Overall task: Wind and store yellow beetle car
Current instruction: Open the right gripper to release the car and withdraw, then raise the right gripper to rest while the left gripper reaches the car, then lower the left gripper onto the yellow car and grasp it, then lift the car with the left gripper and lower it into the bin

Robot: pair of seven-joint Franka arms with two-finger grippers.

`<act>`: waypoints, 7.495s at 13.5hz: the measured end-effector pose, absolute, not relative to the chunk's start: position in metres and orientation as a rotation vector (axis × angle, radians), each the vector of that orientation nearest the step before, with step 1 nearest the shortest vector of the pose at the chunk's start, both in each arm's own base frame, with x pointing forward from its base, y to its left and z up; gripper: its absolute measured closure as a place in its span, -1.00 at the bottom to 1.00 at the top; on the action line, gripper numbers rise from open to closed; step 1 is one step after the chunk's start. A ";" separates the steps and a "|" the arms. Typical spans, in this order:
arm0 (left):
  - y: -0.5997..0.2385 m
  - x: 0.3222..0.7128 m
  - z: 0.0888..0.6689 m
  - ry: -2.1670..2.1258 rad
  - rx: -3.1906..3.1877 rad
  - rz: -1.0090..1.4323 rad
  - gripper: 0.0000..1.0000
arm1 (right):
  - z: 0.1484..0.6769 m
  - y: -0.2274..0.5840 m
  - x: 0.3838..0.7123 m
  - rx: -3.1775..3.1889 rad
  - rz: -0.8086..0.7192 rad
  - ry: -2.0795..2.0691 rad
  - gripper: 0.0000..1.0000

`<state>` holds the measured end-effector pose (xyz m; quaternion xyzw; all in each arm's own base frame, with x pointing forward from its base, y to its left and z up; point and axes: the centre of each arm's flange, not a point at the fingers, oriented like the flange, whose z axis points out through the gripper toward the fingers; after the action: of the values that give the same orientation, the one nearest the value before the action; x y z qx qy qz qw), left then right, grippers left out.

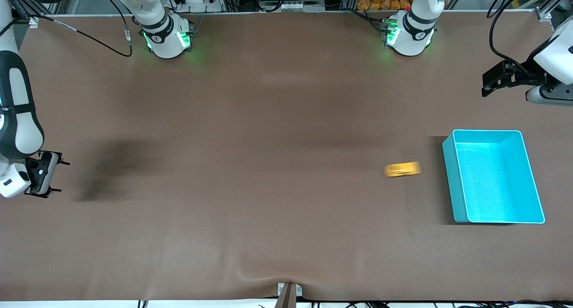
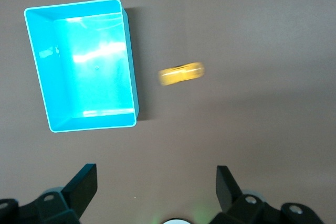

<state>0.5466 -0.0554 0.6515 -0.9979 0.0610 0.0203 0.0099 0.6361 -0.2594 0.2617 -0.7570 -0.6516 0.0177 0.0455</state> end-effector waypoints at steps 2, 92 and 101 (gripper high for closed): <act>-0.055 0.547 0.651 0.190 -3.115 0.063 -1.00 | 0.264 -0.256 0.638 -2.319 0.017 -1.956 -1.00; 0.088 0.613 0.383 -0.772 -3.049 -0.014 0.08 | 0.668 -0.013 0.519 -3.135 -0.013 0.019 -1.00; 0.140 0.612 0.339 -0.184 -3.158 0.069 0.08 | 0.668 -0.013 0.519 -3.135 -0.015 0.020 -1.00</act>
<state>0.6118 0.1396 0.3391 -0.9980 -0.0582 0.0219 -0.0113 0.5195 -0.0134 0.6685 -1.0000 0.0063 -0.0047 0.0031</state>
